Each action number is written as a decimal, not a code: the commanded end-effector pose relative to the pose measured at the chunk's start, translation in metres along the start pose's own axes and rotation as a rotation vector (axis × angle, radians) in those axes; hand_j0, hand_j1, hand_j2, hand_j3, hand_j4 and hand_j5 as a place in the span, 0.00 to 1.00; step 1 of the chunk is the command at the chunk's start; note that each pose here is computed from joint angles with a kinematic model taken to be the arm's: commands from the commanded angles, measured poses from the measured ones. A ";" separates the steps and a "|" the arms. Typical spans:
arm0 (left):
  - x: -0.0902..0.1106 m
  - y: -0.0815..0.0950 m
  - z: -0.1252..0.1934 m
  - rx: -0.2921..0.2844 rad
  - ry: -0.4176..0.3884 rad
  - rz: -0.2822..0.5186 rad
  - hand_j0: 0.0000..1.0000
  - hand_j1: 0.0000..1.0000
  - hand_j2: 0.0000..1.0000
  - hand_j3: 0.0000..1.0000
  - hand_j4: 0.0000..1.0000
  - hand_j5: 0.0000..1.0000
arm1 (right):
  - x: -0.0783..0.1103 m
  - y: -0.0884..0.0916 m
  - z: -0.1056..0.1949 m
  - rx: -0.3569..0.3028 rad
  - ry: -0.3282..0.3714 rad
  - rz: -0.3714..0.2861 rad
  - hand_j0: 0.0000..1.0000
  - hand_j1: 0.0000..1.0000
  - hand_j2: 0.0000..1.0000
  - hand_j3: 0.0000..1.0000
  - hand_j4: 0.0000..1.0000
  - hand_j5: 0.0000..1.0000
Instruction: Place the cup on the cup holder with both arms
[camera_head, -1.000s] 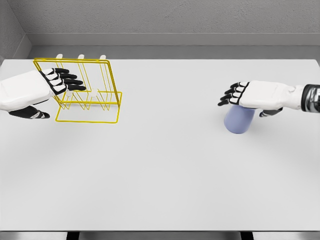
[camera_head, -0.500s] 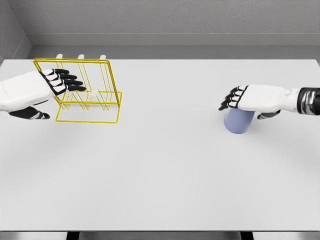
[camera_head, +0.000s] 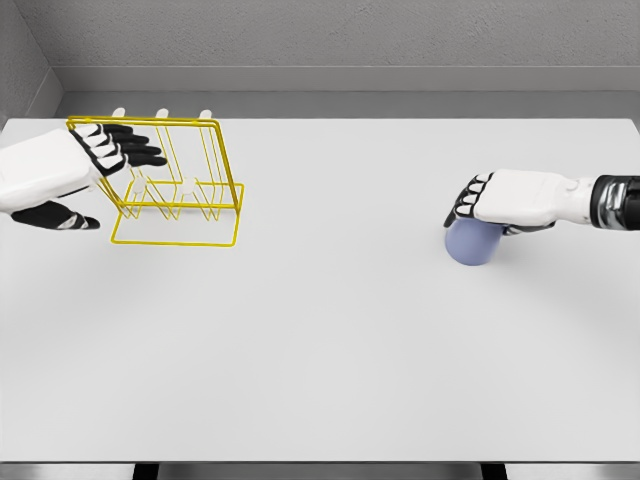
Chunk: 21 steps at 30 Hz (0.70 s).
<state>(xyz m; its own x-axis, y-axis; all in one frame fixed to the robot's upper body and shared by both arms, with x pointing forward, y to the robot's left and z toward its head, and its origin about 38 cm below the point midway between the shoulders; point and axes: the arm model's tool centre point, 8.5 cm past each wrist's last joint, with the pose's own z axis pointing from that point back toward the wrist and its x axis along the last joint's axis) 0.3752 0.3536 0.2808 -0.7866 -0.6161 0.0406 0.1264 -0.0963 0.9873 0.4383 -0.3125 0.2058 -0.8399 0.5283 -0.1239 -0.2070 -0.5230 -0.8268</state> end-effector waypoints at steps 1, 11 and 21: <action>-0.001 0.000 0.001 0.001 0.005 0.003 1.00 1.00 1.00 1.00 1.00 1.00 | 0.005 0.004 -0.005 0.024 -0.024 0.002 0.72 0.72 0.72 0.72 0.72 0.72; -0.001 -0.004 -0.001 0.006 0.004 0.023 1.00 1.00 1.00 1.00 1.00 1.00 | 0.005 0.004 -0.005 0.025 -0.024 0.002 0.66 0.66 0.66 0.66 0.66 0.66; -0.001 0.004 -0.002 0.027 0.001 0.008 1.00 1.00 1.00 1.00 1.00 1.00 | 0.003 0.002 -0.004 0.021 -0.021 0.004 0.59 0.59 0.59 0.59 0.59 0.59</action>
<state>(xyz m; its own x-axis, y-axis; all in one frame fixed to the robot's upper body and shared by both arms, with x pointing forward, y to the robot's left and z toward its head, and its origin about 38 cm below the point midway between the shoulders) 0.3775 0.3529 0.2829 -0.7844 -0.6187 0.0430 0.1154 -0.0774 0.9903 0.4393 -0.3112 0.2052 -0.8422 0.5228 -0.1318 -0.2034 -0.5345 -0.8203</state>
